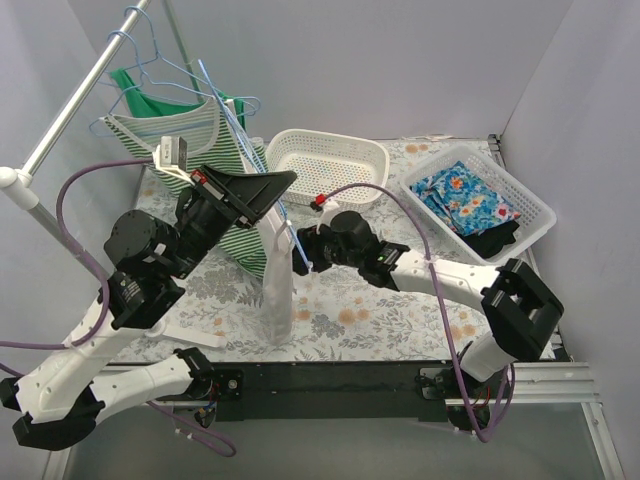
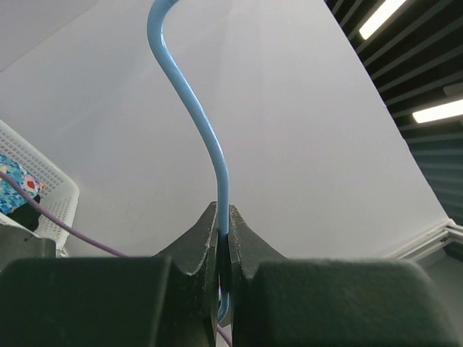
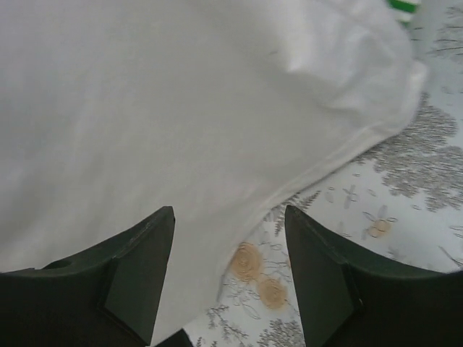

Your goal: Place the tank top on the hanger

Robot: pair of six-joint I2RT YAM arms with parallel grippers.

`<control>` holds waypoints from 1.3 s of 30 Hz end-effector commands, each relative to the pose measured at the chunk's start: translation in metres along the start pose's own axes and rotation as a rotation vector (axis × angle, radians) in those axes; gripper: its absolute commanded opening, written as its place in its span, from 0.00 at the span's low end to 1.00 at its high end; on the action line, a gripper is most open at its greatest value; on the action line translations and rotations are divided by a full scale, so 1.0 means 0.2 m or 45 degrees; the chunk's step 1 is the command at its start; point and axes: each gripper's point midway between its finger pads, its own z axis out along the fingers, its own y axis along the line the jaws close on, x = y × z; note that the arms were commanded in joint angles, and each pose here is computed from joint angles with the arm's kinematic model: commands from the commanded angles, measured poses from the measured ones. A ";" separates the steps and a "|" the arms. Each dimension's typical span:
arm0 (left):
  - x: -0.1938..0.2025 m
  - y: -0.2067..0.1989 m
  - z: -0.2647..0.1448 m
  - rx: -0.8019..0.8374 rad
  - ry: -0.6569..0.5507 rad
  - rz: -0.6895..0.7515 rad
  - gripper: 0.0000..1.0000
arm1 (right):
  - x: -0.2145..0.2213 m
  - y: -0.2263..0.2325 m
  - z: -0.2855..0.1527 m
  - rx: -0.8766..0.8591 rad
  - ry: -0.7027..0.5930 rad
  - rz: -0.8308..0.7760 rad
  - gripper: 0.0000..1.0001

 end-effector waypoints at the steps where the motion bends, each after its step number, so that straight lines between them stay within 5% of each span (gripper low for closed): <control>1: -0.12 -0.12 0.05 0.047 -0.107 -0.003 0.00 | -0.09 0.40 0.04 -0.335 -0.068 0.007 0.70; 13: -0.16 -0.17 0.22 0.054 -0.159 0.006 0.00 | -0.14 1.01 -0.21 -0.819 -0.082 -0.114 0.68; 23: -0.27 -0.02 0.19 -0.070 -0.347 0.076 0.00 | 0.00 1.13 -0.25 -1.044 0.064 -0.187 0.66; 39: -0.45 0.31 0.01 -0.354 -0.683 0.224 0.00 | 0.18 0.37 0.09 -0.130 0.073 0.013 0.69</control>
